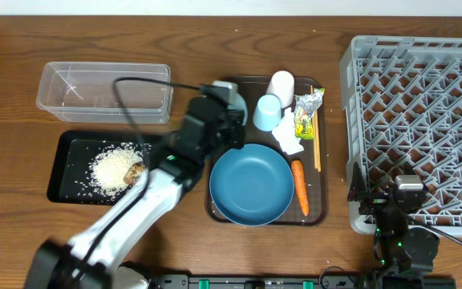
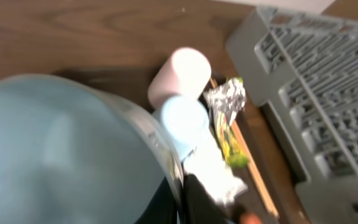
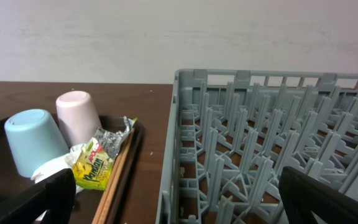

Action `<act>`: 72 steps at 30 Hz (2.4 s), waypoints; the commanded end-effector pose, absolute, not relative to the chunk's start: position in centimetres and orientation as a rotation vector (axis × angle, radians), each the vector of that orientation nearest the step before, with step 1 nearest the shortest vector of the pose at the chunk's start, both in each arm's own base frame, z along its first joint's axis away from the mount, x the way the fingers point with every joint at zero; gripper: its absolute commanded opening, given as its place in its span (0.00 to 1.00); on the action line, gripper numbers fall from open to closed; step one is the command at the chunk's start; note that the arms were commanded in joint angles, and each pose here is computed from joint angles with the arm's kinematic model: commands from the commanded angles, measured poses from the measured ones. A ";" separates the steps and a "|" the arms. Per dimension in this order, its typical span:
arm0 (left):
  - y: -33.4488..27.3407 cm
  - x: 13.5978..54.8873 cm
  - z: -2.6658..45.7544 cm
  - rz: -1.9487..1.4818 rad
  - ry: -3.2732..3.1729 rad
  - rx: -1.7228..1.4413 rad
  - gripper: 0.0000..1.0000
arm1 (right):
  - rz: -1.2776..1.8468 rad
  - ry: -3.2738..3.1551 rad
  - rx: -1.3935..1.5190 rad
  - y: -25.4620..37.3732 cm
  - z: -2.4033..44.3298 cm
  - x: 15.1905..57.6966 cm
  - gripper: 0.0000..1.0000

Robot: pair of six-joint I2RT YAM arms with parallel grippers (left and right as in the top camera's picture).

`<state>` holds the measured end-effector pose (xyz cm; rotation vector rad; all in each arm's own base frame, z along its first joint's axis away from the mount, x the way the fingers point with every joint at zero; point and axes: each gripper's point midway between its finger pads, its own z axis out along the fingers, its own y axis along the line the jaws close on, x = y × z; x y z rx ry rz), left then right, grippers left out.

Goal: Sort waste into correct bins and load items into the dishwasher rack
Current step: 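Carry the empty bowl back and set it on the brown tray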

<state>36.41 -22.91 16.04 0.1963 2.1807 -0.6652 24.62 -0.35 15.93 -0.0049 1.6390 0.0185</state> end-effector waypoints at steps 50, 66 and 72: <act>-24.3 38.3 6.5 -0.485 2.303 0.159 0.42 | -0.005 1.638 -0.005 -0.7 15.8 24.6 0.99; -23.0 36.2 15.4 -0.532 2.185 0.165 0.42 | -0.005 1.638 -0.005 -0.7 15.8 24.6 0.99; -22.9 29.7 18.2 -0.749 2.299 0.217 0.99 | -0.005 1.638 -0.005 -0.7 15.8 24.6 0.99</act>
